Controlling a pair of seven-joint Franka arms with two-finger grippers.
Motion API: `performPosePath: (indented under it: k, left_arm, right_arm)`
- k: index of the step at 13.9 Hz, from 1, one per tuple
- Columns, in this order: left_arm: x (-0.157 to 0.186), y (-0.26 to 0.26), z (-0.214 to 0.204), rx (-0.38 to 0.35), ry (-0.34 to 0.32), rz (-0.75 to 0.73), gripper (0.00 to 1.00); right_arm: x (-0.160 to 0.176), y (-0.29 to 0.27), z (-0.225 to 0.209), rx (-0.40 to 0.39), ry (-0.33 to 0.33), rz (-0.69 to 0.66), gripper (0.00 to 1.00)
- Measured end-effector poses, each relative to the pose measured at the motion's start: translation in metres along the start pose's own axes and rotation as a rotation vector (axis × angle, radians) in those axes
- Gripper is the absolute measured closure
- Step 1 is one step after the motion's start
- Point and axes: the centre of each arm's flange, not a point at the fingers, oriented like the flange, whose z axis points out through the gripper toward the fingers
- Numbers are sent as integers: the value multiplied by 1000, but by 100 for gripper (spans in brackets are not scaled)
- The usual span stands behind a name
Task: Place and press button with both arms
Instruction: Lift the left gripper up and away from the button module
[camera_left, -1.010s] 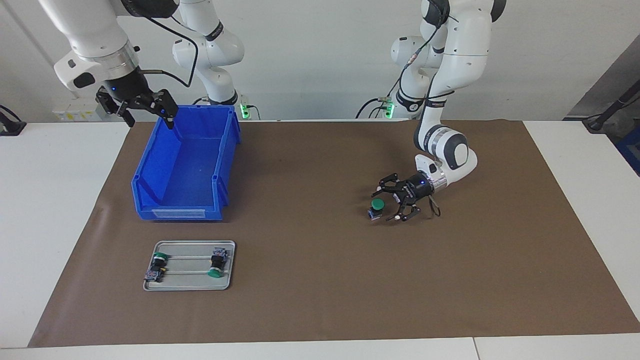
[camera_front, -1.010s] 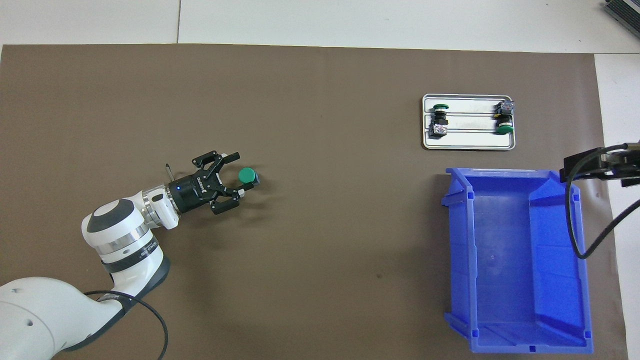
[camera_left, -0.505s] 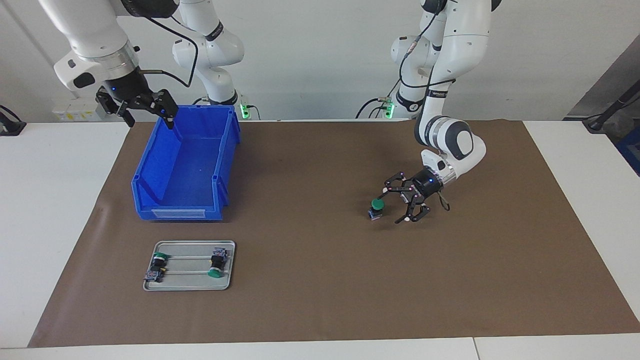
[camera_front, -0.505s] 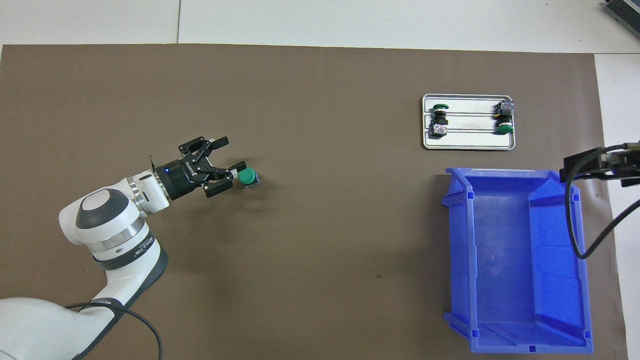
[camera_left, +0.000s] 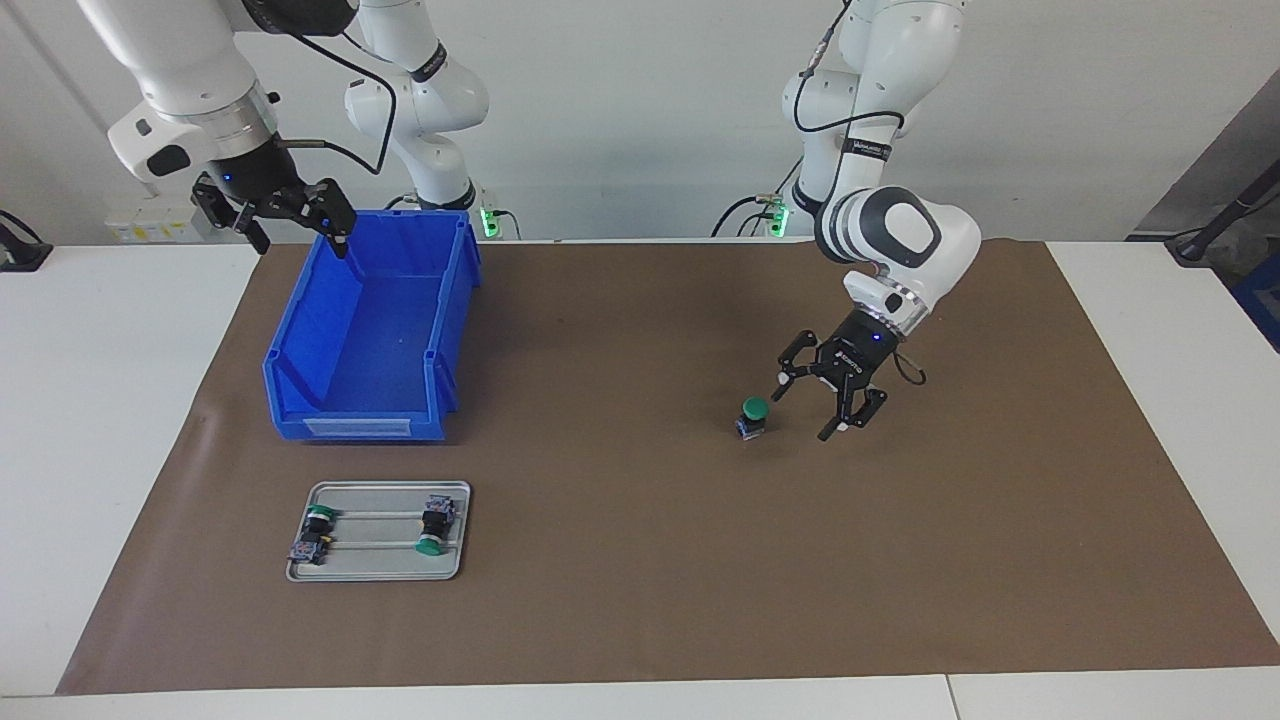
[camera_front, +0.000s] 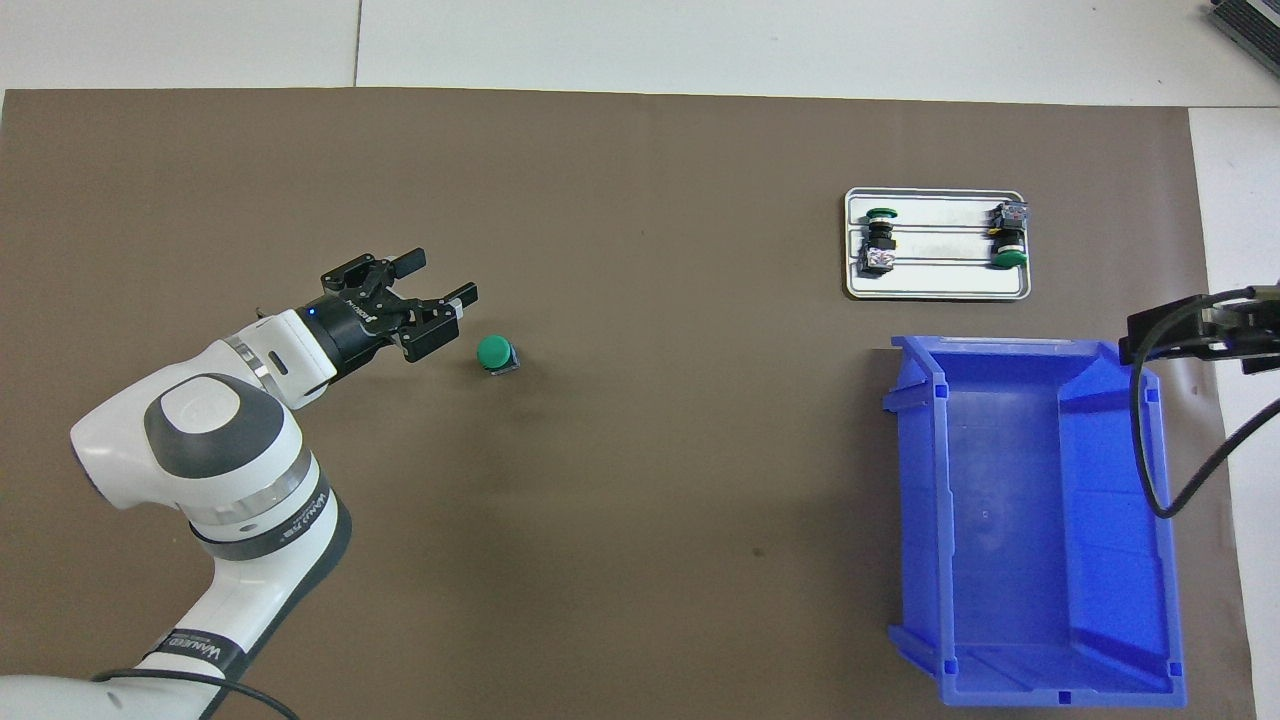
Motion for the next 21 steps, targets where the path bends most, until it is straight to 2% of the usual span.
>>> performPosePath:
  k: [2, 7, 13, 18, 21]
  left_arm:
    - [6, 16, 0, 79, -9, -21, 11]
    - [23, 19, -12, 216, 11, -44, 10]
    - [52, 18, -19, 239, 68, -37, 9]
    - [63, 18, -19, 245, 48, 62, 9]
    - [71, 11, -21, 259, 31, 137, 1]
  right_arm:
    - [0, 0, 0, 0, 0, 0, 0]
    - [0, 0, 0, 0, 0, 0, 0]
    - [0, 0, 0, 0, 0, 0, 0]
    - [0, 0, 0, 0, 0, 0, 0]
    - [0, 0, 0, 0, 0, 0, 0]
